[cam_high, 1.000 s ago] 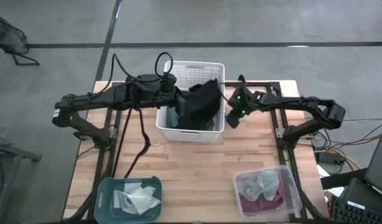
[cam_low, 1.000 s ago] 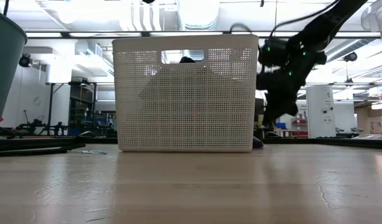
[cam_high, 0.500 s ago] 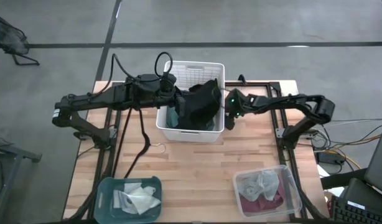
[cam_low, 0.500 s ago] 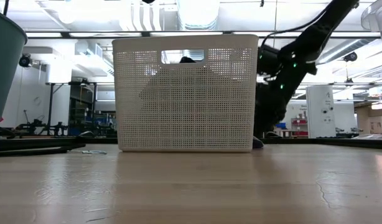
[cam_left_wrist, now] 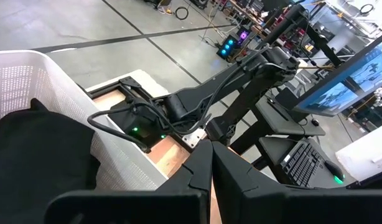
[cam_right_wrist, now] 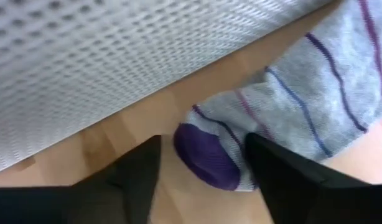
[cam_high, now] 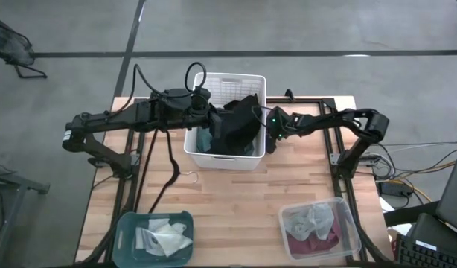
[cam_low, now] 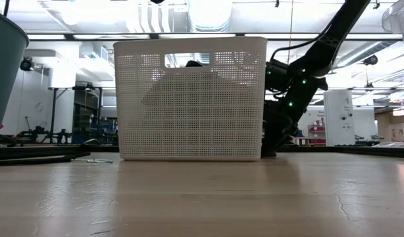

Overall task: Pick & Place Cloths
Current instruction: Put the gray sock into the dark blue bin

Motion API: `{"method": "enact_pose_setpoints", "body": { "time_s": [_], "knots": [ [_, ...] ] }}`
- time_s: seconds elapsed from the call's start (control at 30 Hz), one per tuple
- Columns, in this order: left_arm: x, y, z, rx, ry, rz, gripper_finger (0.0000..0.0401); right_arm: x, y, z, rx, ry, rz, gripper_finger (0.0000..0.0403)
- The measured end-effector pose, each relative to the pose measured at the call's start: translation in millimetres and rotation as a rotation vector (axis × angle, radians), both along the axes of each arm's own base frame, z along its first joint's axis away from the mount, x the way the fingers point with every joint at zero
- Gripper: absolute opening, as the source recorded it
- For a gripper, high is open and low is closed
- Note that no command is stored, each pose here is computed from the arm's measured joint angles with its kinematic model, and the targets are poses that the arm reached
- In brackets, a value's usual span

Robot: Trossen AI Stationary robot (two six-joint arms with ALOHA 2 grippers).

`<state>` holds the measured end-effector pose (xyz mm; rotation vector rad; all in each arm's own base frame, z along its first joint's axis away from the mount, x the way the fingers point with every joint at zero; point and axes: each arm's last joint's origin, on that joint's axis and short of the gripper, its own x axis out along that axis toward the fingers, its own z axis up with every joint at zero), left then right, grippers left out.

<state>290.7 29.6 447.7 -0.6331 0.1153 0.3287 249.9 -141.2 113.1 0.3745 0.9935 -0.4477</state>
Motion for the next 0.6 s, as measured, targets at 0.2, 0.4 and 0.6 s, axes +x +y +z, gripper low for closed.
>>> {"method": "enact_pose_setpoints", "body": {
  "time_s": [0.2,0.4,0.6],
  "knots": [
    [0,0,0,-0.001,0.0,0.0,0.0012,-3,1,9,0.019,-0.025,-0.079,0.0093],
    [0,0,0,-0.001,-0.001,0.0,0.0012,-6,5,11,0.154,-0.049,-0.144,0.0015],
    [0,0,0,0.023,0.007,-0.011,0.0012,-8,21,26,0.347,-0.114,-0.047,0.0011]
  ]
}}
